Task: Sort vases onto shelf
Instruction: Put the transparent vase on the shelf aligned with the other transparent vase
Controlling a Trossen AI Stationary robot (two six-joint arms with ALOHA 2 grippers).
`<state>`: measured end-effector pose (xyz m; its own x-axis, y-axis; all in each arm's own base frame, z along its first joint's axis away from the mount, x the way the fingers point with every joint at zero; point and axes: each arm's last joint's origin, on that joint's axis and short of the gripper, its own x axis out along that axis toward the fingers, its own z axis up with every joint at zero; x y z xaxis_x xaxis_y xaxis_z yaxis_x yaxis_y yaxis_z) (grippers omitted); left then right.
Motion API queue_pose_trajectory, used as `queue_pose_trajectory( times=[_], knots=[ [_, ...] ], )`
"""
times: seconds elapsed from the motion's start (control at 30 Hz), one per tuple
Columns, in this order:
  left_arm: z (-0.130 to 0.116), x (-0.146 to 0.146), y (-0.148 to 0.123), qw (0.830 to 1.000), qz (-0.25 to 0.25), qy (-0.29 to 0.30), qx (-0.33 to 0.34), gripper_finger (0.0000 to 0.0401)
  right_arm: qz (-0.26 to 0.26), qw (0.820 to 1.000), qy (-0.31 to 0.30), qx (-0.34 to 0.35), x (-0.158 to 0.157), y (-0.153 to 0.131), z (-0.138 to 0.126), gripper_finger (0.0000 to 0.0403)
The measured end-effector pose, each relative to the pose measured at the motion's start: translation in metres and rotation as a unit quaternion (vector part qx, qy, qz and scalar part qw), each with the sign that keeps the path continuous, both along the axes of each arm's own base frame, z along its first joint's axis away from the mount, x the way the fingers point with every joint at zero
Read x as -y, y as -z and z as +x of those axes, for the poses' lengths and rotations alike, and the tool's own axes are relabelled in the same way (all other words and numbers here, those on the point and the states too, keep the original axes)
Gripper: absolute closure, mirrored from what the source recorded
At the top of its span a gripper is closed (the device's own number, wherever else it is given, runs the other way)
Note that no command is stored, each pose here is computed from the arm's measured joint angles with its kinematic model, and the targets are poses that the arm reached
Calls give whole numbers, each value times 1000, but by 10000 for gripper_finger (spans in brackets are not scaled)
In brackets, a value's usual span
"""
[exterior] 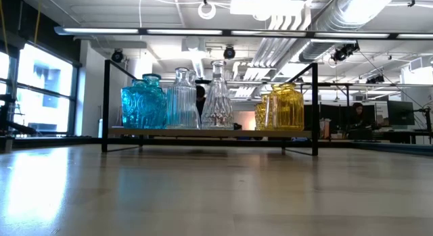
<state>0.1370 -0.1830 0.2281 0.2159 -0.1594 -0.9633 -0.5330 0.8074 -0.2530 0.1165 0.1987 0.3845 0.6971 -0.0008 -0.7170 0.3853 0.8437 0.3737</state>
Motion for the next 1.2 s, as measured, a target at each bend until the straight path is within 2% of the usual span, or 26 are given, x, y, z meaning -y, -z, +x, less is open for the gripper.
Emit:
queue_pose_trajectory(
  times=[0.1,0.43,0.93,1.2],
  knots=[
    [14,-7,-3,1000,-8,5,5,258,0,1000,0,0,0,0,0,402],
    [64,-43,-30,997,15,12,73,258,-2,1000,-3,0,0,0,0,402],
    [154,-72,-59,989,49,84,114,258,-3,1000,-20,-14,-1,0,-1,402],
    [195,-89,-85,981,58,100,158,258,-11,999,-30,-16,-1,1,-1,402]
  ],
)
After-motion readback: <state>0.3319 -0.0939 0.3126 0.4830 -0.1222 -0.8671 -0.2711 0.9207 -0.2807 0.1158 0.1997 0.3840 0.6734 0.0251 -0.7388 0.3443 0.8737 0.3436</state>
